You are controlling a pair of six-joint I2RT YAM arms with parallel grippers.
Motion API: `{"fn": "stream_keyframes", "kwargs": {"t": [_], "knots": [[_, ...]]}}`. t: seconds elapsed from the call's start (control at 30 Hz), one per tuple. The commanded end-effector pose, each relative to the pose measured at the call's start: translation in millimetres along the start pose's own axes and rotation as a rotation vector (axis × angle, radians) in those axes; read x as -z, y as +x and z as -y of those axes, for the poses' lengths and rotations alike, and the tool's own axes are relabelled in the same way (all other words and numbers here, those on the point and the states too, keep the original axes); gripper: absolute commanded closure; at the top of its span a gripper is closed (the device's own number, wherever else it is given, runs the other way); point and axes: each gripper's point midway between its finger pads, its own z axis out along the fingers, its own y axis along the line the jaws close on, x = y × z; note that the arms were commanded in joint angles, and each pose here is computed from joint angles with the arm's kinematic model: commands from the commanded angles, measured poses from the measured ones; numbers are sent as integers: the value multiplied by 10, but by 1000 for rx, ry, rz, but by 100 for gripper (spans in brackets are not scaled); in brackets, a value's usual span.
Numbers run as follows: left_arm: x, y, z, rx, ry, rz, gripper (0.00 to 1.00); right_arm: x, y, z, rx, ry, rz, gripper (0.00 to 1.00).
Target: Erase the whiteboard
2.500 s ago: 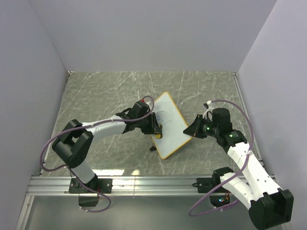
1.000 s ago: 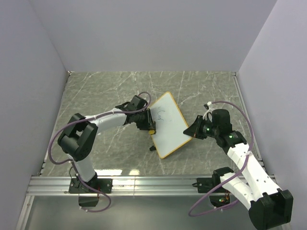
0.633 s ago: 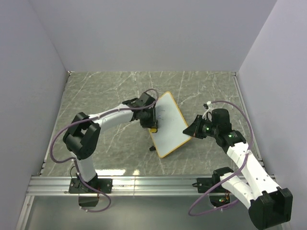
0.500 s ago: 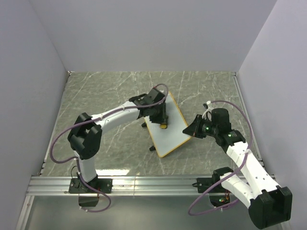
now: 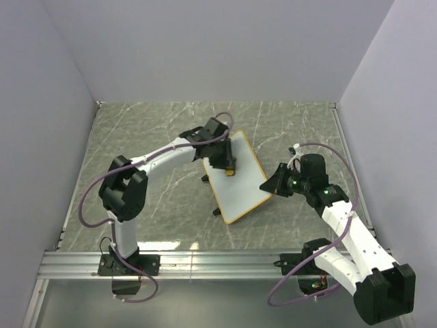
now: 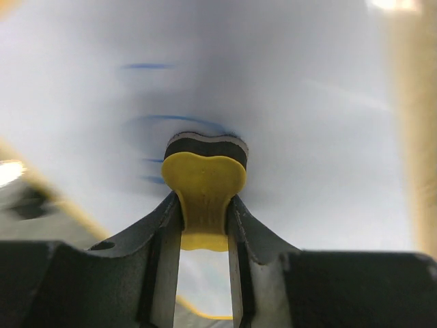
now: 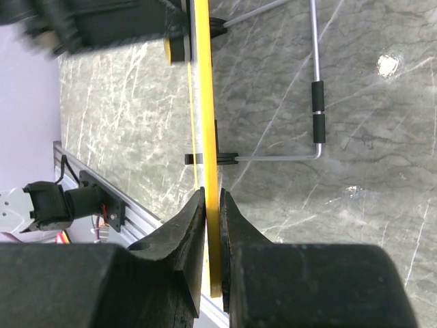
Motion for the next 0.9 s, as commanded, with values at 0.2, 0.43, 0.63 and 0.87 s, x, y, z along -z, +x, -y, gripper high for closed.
{"fn": "stream_keyframes", "kwargs": {"t": [0.2,0.43,0.63,0.87], "knots": [[-121,215,-1058,78,-183,-56,100,41,26,152,19,89,-5,100],[139,-162,-574,9,-112,28,100,-2,22,155,17,82,-14,100],[249,-341,234,-95,44,38,100,-32,22,159,17,78,-19,100],[191,-270,492,-76,142,7,100,-40,9,162,18,80,-17,100]]}}
